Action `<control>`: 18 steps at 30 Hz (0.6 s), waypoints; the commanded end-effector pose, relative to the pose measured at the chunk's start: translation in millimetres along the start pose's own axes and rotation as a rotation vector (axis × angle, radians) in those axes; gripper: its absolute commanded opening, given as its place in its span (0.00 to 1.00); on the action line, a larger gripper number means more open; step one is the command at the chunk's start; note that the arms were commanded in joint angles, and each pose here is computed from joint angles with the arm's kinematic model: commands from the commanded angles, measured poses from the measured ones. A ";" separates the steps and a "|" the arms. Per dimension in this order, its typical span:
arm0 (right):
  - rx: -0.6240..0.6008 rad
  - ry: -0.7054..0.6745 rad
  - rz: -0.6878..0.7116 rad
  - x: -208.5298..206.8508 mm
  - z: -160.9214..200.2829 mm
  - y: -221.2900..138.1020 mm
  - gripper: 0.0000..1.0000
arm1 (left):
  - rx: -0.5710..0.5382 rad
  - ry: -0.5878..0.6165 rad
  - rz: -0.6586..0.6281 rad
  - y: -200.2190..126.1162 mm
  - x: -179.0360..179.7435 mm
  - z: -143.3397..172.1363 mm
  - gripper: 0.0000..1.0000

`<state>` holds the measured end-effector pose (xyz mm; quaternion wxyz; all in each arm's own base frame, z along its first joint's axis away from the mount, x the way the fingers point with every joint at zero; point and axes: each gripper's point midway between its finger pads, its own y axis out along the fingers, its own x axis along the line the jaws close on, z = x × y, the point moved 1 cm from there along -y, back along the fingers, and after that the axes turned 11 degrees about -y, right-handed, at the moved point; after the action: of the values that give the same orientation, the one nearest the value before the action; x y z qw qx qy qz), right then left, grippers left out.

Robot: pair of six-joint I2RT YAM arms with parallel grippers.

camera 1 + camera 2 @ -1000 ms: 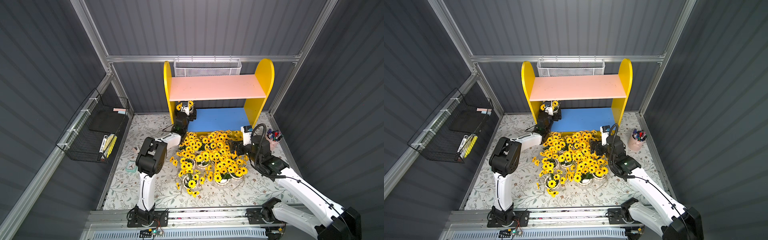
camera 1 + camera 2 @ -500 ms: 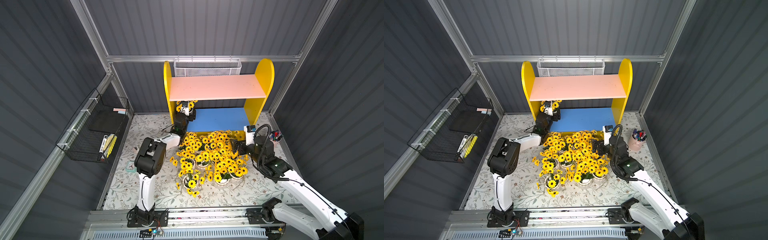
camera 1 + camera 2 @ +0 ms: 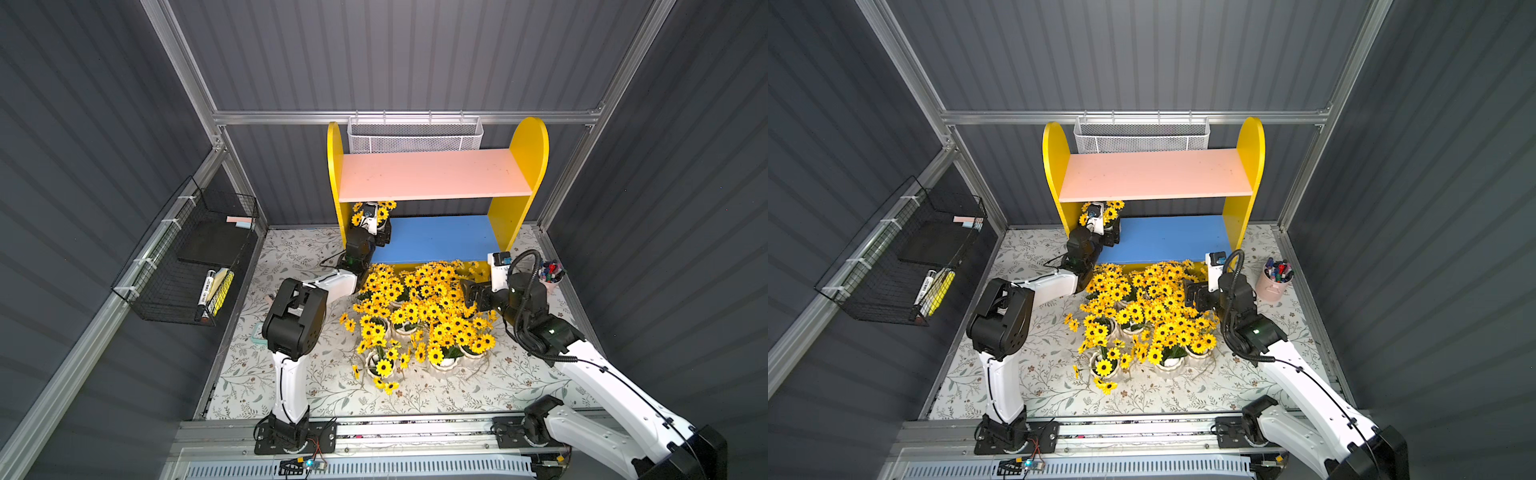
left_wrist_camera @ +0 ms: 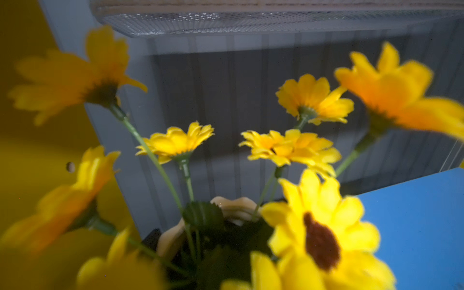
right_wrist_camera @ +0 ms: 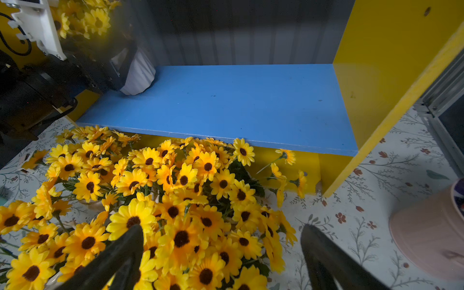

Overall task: Take the sunflower pots off the shelves
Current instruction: Pick up the sunflower pot from the shelf.

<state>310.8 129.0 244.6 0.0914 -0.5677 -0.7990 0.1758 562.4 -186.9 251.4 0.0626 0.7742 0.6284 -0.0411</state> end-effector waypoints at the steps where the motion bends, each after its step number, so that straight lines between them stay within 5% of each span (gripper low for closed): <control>1: -0.017 0.003 0.013 -3.2 -1.9 -0.1 0.99 | -0.007 -0.017 0.052 -9.2 -7.4 -18.8 0.00; 18: -0.015 0.011 0.034 -8.1 3.7 0.1 0.99 | 0.023 -0.056 0.218 -42.0 -32.3 -21.5 0.00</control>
<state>311.8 123.7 239.7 0.0920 -0.5763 -0.7926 0.1766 526.2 -203.6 249.8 0.0512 0.8254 0.5581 -0.0678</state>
